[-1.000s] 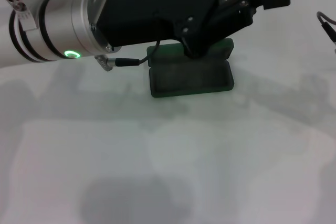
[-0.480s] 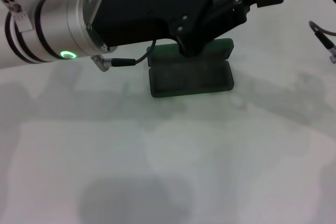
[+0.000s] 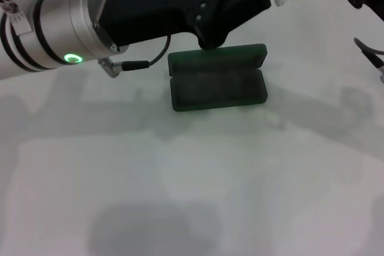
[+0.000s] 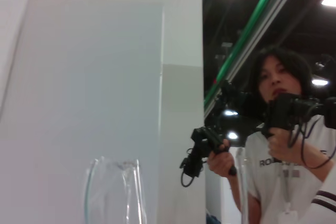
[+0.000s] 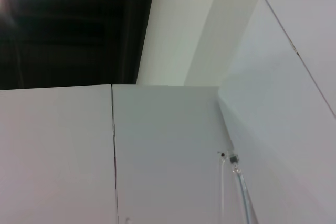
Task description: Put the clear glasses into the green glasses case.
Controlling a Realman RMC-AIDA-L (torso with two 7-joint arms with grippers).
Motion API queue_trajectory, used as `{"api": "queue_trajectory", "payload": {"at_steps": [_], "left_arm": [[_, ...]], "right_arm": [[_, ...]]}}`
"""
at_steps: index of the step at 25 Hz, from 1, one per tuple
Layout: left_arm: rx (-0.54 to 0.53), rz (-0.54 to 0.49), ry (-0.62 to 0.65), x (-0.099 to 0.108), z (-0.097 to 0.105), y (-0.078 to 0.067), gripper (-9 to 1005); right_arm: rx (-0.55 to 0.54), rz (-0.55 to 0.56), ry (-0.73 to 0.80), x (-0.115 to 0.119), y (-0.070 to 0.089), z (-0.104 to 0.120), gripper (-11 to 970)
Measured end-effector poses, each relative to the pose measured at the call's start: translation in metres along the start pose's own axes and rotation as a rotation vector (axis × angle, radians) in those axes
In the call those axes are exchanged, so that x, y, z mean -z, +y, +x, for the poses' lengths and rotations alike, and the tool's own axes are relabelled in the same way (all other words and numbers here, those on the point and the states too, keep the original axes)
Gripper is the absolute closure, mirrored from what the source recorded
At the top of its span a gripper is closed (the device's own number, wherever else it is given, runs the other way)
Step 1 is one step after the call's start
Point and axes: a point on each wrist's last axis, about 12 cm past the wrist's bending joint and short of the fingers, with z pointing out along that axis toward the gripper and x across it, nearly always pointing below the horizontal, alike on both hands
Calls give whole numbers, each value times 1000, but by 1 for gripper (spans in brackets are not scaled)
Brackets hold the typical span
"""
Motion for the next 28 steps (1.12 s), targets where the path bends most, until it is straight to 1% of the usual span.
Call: {"api": "queue_trajectory", "payload": {"at_steps": [11,22,28], "left_arm": [[-5,-31,-11,7,-1,-1,942],[-11,-33,-11,8,-2,-1,942],[-14,-33,-11,8,-2,-1,942]], "right_arm": [[-11,-3,38,0,1,5,889],[-29,-2,78,1,2,10,889],[-34,-25,101,0,2,10,889]]}}
